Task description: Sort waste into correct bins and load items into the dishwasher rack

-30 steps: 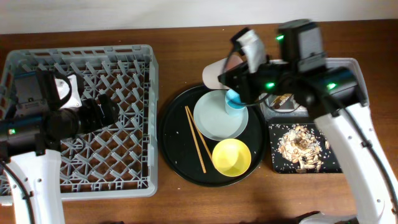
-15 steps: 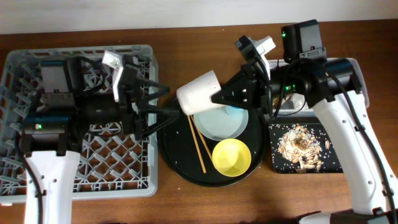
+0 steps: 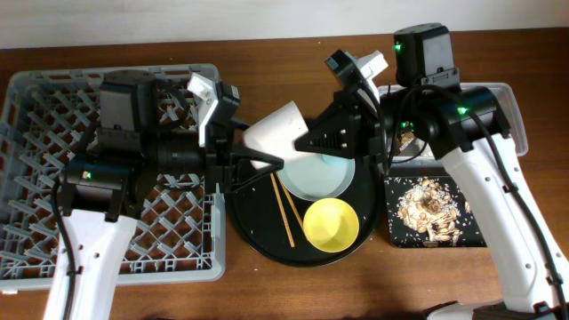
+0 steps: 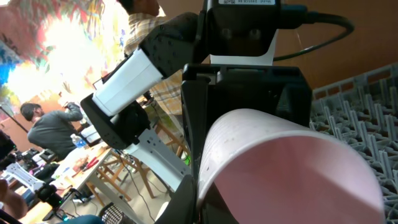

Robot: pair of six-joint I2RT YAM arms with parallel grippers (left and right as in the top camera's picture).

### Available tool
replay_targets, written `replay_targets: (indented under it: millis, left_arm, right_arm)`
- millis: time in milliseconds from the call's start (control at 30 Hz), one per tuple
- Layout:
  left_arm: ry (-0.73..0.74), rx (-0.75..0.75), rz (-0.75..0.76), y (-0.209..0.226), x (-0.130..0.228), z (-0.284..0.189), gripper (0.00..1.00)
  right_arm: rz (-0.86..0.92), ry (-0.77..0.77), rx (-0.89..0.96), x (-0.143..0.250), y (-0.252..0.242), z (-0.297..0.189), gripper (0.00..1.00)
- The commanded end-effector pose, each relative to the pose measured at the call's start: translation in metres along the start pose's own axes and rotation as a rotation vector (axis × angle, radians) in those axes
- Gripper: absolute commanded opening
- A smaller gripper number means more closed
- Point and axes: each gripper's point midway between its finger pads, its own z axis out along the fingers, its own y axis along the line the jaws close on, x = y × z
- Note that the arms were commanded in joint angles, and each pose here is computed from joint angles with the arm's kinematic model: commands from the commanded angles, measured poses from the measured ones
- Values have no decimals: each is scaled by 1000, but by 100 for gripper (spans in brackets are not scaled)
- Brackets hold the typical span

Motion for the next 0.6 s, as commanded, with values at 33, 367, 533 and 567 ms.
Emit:
replay_targets:
  millis: [33,367,533,567]
  left_arm:
    - [-12,30,33,-8,-5,-1,47]
    - [304,-1235,-625,235,130,-145,50]
    - [336,-1224,-665,300,157,-129,51]
    - [330,-1224,-661,301,156,-129,51]
  right_arm:
    - [1,-12,54,-2,-10,-12,41]
    - [469,195,984,94,-107,-162,99]
    - [542,264,1050,113,-104,-171,99]
    - [542,264,1050,113,-104,-171,99]
